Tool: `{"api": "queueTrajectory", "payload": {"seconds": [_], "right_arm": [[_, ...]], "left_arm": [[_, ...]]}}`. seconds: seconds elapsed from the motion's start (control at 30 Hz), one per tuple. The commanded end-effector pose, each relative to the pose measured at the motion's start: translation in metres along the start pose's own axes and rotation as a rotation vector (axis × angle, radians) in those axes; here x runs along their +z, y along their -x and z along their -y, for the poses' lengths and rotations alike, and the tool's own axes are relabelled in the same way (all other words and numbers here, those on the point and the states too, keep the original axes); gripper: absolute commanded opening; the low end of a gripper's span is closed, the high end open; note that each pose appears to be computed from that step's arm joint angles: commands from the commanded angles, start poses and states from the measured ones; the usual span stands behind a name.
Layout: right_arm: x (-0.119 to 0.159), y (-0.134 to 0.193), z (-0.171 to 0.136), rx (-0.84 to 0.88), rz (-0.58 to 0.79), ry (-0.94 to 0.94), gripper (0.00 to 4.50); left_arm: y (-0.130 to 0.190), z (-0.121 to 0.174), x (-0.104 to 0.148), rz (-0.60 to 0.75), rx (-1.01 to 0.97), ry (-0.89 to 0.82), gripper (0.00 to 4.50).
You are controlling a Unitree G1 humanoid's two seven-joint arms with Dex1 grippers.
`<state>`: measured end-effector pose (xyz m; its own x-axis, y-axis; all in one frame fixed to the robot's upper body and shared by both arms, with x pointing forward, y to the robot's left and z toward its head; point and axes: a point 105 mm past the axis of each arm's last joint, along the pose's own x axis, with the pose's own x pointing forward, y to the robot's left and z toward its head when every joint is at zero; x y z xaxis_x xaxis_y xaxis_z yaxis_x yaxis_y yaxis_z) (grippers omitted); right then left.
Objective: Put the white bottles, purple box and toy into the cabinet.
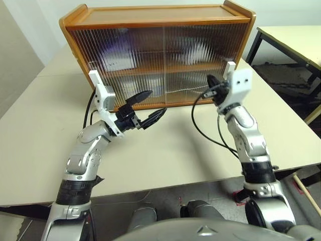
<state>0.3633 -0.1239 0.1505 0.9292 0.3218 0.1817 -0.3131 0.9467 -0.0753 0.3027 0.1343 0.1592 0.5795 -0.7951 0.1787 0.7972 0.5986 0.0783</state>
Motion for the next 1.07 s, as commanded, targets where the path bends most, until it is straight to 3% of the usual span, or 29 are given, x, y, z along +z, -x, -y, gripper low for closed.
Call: {"api": "queueTrajectory", "payload": {"seconds": [0.03, 0.37, 0.53, 0.8, 1.07], "right_arm": [[-0.01, 0.019, 0.019, -0.033, -0.022, 0.015, 0.63], [-0.051, 0.054, 0.092, -0.127, -0.095, 0.079, 4.38], [-0.069, 0.066, 0.11, -0.146, -0.131, 0.085, 4.48], [-0.072, 0.064, 0.105, -0.113, -0.117, 0.078, 4.48], [-0.069, 0.061, 0.109, -0.122, -0.111, 0.09, 4.48]], "left_arm": [[0.01, -0.005, -0.006, -0.026, 0.032, 0.008, 4.5], [0.061, -0.026, -0.031, -0.053, 0.237, 0.035, 4.5], [0.119, -0.052, -0.042, -0.061, 0.516, 0.006, 4.5], [0.207, -0.097, -0.034, -0.022, 0.962, -0.122, 4.5], [0.212, -0.105, -0.046, -0.029, 0.997, -0.125, 4.5]]}}
